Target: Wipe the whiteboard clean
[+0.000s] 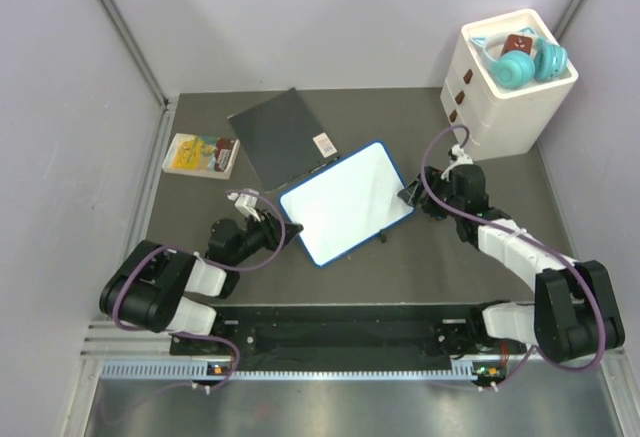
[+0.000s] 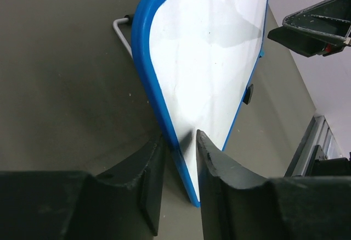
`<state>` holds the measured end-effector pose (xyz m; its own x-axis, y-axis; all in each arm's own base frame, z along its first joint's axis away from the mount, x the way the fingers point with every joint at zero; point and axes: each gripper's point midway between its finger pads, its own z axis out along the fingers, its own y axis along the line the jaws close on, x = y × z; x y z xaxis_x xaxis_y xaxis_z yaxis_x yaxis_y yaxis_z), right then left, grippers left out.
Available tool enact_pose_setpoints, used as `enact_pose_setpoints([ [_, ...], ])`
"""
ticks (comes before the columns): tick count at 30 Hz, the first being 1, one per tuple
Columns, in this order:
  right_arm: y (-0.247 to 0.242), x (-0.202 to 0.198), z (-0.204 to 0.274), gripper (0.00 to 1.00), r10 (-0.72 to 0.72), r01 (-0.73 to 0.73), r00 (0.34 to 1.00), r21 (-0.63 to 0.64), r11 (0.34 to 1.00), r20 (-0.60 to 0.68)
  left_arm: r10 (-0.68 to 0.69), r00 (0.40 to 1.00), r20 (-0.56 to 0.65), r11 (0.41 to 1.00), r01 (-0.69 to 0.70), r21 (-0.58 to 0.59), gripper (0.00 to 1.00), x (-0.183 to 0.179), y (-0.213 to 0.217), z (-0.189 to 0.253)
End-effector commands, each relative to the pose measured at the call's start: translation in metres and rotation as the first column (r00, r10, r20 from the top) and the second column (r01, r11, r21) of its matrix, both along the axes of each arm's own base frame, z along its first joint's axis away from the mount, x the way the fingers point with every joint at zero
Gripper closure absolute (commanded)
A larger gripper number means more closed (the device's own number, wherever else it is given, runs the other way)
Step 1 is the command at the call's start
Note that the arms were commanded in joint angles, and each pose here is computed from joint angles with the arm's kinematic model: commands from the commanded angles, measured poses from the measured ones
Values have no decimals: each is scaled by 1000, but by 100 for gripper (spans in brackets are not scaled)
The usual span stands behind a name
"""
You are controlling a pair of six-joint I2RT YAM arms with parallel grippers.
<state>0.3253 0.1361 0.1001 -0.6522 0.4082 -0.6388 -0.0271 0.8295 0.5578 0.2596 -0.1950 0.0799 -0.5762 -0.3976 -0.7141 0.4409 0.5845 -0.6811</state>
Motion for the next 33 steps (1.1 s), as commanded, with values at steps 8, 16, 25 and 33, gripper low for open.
enact_pose_setpoints([
  [8,25,7,6,30,109,-111,991,33,993,75,-15,993,114,1000,15,2,74,16,-6,29],
  [16,31,6,4,35,136,-138,988,34,990,71,-17,991,131,1000,19,-14,83,21,-9,37],
  [25,30,4,5,36,134,-137,988,28,990,77,-39,981,189,999,38,10,94,31,-14,65],
  [33,29,3,4,36,131,-133,988,24,991,75,-39,977,207,999,30,44,96,40,-14,76],
])
